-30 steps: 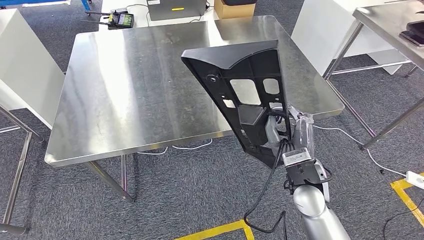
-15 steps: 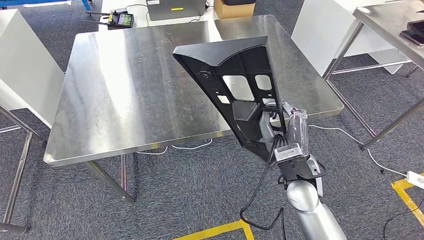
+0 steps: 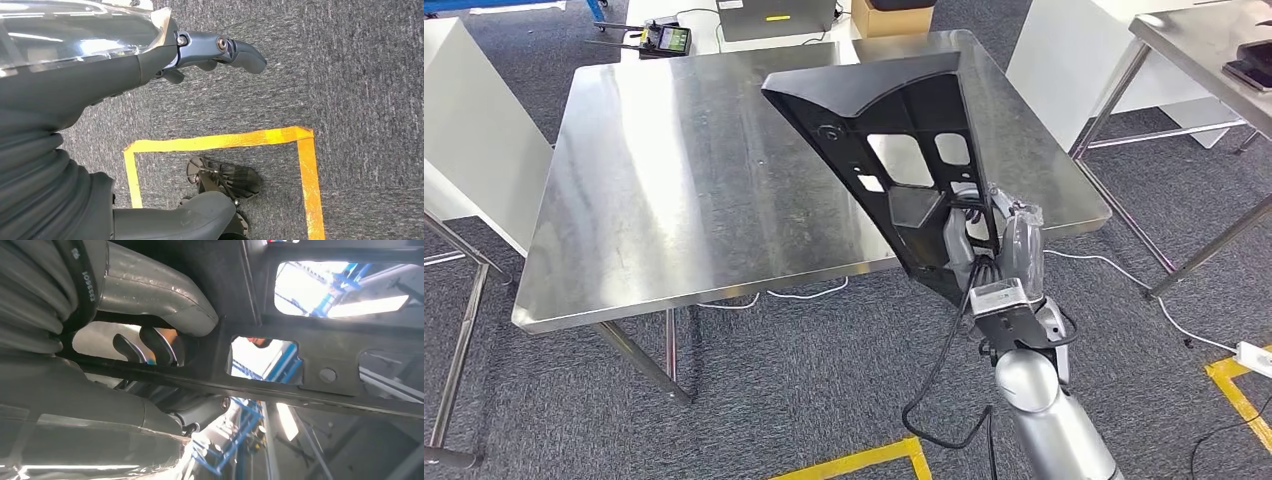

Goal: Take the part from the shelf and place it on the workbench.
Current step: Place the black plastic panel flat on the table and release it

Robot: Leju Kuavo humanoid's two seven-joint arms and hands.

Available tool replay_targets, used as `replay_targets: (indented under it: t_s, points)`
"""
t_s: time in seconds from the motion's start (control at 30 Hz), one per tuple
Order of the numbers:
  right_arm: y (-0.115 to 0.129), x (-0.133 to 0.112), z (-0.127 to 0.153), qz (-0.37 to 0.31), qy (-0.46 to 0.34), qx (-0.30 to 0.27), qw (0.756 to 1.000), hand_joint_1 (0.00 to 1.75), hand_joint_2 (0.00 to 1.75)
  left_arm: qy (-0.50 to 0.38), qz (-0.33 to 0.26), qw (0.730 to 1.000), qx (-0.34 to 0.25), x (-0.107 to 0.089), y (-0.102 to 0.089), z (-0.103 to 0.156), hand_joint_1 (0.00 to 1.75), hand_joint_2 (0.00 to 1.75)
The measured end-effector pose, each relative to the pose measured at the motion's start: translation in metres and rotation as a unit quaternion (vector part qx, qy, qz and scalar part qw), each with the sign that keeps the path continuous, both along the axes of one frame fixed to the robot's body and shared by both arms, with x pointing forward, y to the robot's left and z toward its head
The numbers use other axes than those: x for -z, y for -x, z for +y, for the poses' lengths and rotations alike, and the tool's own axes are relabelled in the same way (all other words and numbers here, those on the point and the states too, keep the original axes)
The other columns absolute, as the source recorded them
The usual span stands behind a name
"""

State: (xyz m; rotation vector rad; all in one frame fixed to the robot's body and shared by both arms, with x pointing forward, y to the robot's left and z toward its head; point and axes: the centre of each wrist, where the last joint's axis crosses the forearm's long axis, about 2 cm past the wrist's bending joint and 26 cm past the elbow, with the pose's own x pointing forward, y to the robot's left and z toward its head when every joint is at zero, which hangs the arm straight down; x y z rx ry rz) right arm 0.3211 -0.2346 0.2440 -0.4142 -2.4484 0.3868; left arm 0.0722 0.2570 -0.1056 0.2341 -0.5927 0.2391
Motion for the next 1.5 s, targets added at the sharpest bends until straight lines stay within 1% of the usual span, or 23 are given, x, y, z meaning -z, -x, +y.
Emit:
replay_targets:
  t_s: [0.17, 0.23, 0.37, 0.67, 0.87, 1.03, 1.3, 1.5]
  points:
    - [-0.019, -0.039, -0.008, -0.038, 0.03, 0.057, 0.997, 1.75, 1.75, 0.002, 0.004, 1.0, 0.002, 0.0, 0.0, 0.0, 0.0, 1.75]
    - [-0.025, -0.053, -0.011, -0.055, 0.036, 0.071, 0.995, 1.75, 1.75, 0.002, 0.006, 1.0, 0.003, 0.0, 0.0, 0.0, 0.0, 1.75]
    - [-0.032, -0.068, -0.013, -0.073, 0.039, 0.08, 0.993, 1.75, 1.75, 0.003, 0.007, 1.0, 0.004, 0.0, 0.0, 0.0, 0.0, 1.75]
    - [-0.036, -0.071, -0.014, -0.075, 0.042, 0.085, 0.993, 1.75, 1.75, 0.003, 0.008, 1.0, 0.003, 0.0, 0.001, 0.0, 0.0, 1.75]
    - [-0.05, -0.077, -0.014, -0.069, 0.055, 0.085, 0.993, 1.75, 1.75, 0.006, 0.007, 1.0, 0.0, 0.0, 0.001, 0.0, 0.0, 1.75]
    - [-0.057, -0.073, -0.008, -0.063, 0.065, 0.073, 0.993, 1.75, 1.75, 0.008, 0.007, 1.0, -0.006, 0.001, 0.003, 0.0, 0.0, 1.75]
    - [-0.058, -0.066, 0.001, -0.055, 0.072, 0.061, 0.994, 1.75, 1.75, 0.005, 0.007, 1.0, -0.007, 0.001, 0.005, 0.003, 0.0, 1.75]
    - [-0.054, -0.052, 0.002, -0.041, 0.076, 0.058, 0.995, 1.75, 1.75, 0.005, 0.011, 1.0, -0.007, 0.002, 0.008, 0.003, 0.0, 1.75]
